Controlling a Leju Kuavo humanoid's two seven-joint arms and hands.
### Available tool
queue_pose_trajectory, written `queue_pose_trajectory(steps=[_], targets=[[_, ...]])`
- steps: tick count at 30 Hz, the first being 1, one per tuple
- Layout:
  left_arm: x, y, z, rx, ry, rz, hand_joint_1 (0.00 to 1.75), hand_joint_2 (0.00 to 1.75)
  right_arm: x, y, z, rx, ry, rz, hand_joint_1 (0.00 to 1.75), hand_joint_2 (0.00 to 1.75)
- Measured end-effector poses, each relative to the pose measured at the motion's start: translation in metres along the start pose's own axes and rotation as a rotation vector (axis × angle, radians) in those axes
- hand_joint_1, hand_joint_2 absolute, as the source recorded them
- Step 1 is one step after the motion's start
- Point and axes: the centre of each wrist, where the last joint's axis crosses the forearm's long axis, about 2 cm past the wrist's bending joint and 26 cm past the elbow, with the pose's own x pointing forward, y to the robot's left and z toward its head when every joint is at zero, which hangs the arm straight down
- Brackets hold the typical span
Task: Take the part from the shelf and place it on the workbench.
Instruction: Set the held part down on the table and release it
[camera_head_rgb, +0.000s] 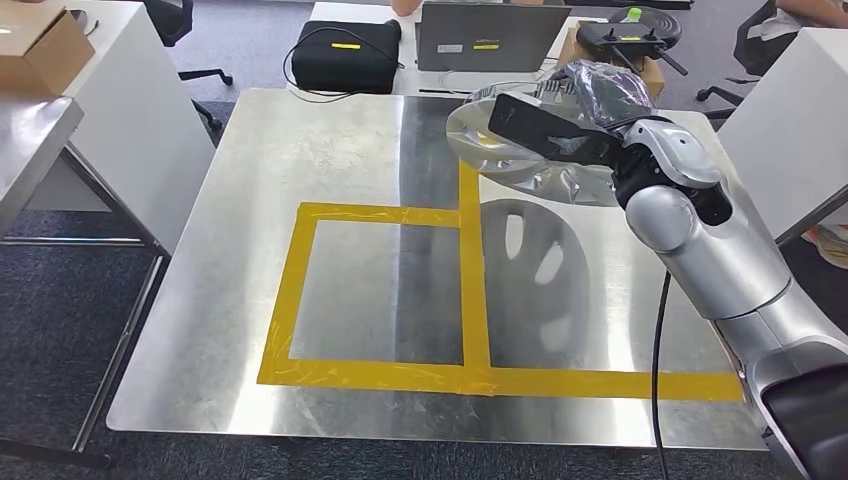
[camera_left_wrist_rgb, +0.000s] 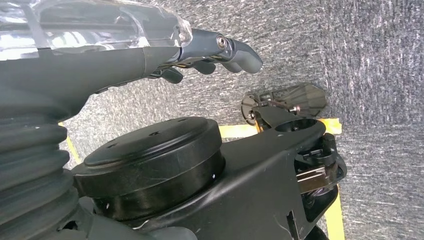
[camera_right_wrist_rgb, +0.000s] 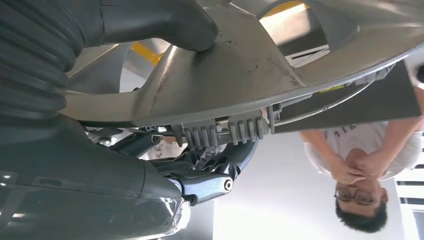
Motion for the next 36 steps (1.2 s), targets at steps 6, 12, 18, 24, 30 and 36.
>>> queue_pose_trajectory(steps=[6,12,18,24,30,36], targets=[[0.000,0.000,0.000,0.000,0.007,-0.008,0.00,1.75,-0.017,0.000,-0.002,-0.051,0.122,0.080,1.75,1.75],[0.000,0.000,0.000,0.000,0.012,-0.017,0.00,1.75,-0.035,0.002,-0.003,-0.060,0.204,0.149,1.75,1.75],[0.000,0.000,0.000,0.000,0.016,-0.024,0.00,1.75,-0.051,0.004,-0.003,-0.049,0.264,0.157,1.75,1.75],[0.000,0.000,0.000,-0.001,0.017,-0.026,0.00,1.75,-0.063,0.004,-0.003,-0.042,0.299,0.134,1.75,1.75],[0.000,0.000,0.000,0.001,0.015,-0.033,0.00,1.75,-0.068,0.003,-0.003,-0.042,0.313,0.118,0.00,1.75],[0.000,0.000,0.000,0.006,0.014,-0.035,0.00,0.00,-0.068,0.001,-0.003,-0.048,0.315,0.107,0.00,1.75]])
